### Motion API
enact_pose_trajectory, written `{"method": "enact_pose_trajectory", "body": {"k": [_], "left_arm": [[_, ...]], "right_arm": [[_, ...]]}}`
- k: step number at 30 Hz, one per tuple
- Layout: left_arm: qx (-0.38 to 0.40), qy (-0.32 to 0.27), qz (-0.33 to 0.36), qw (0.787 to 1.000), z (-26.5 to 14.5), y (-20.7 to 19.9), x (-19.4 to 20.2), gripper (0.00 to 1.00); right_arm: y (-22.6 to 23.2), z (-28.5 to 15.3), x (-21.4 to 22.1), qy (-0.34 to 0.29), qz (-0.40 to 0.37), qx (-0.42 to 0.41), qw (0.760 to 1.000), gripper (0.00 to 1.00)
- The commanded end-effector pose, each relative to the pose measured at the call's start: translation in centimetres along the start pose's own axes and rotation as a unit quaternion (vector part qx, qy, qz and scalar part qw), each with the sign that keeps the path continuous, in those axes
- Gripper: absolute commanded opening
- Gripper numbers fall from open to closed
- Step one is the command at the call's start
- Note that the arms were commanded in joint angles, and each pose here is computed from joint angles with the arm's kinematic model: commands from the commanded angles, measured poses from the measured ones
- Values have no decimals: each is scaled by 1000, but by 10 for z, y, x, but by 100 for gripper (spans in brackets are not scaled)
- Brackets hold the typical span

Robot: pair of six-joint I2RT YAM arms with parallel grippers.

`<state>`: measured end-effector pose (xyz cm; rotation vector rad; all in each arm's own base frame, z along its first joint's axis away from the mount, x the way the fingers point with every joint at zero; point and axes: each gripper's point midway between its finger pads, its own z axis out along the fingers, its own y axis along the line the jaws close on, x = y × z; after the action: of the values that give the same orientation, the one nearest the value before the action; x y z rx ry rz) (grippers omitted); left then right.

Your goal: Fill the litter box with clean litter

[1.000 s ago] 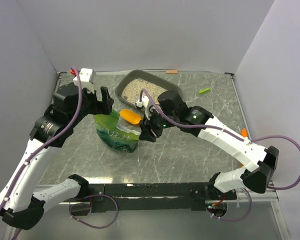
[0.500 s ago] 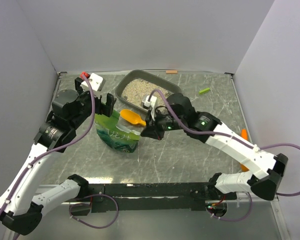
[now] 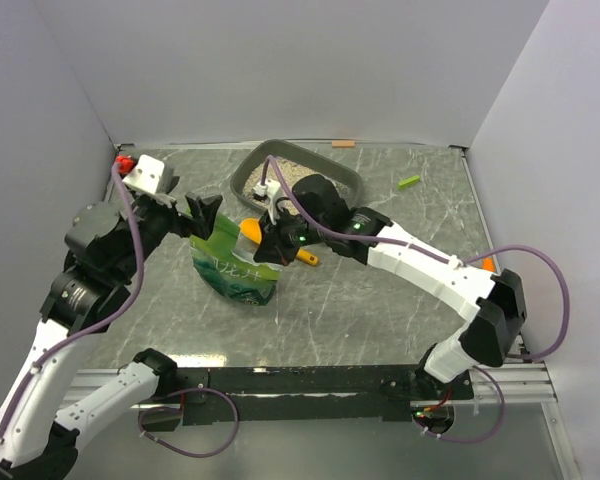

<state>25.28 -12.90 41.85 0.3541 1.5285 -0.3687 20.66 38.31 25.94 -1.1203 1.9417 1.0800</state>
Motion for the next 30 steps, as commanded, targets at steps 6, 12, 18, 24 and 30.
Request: {"method": "enact_pose_trajectory", "body": {"k": [6, 12, 18, 24, 30], "left_arm": [[6, -12, -34, 999, -9, -5, -12, 97], [7, -7, -30, 1000, -8, -5, -5, 97], [6, -5, -24, 1000, -7, -4, -4, 97], [4, -3, -17, 1000, -7, -3, -4, 97], [5, -2, -17, 1000, -6, -3, 0, 97]], "right_arm": [[-3, 19, -35, -49, -10, -14, 999, 0], [-7, 28, -34, -47, -8, -14, 999, 0], [-11, 38, -31, -39, -5, -18, 999, 0], [-9, 44, -21, -21, -1, -35, 999, 0], [-1, 51, -6, 4, -2, -57, 998, 0]]}}
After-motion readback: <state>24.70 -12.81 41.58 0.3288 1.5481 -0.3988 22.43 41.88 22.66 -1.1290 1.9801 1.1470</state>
